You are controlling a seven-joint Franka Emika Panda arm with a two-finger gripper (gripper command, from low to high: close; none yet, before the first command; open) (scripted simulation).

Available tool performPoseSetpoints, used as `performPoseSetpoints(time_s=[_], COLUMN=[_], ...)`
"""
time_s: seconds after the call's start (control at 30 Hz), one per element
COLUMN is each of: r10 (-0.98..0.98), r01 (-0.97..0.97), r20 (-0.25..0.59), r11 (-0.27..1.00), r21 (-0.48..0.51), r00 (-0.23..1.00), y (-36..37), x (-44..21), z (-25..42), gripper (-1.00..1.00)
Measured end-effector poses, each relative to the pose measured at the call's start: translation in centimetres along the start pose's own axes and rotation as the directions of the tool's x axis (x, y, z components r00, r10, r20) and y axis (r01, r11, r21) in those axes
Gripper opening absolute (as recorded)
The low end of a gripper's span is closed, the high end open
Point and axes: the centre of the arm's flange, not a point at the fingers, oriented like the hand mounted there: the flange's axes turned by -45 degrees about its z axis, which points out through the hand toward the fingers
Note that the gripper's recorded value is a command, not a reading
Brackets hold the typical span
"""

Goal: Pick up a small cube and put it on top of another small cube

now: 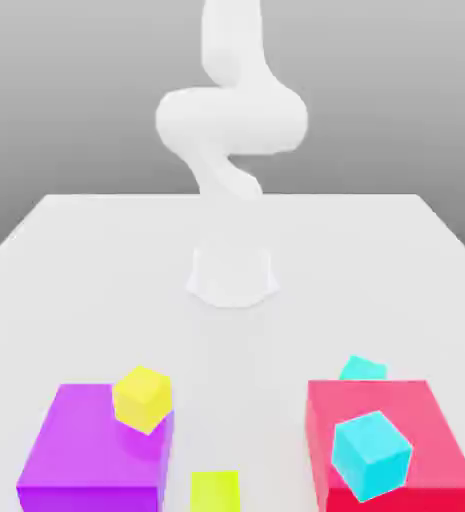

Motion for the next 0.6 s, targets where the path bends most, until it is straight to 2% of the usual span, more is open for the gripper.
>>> performPoseSetpoints(time_s=[0.3, 0.6], r10=[0.336, 0.637], r01=[-0.312, -0.553], r20=[0.142, 0.193], r11=[0.935, 0.755], r21=[-0.167, -0.353], r00=[0.931, 0.746], y=[0.1, 1.4], x=[-1.4, -6.1], z=[13.8, 26.5], gripper=[0.00, 0.00])
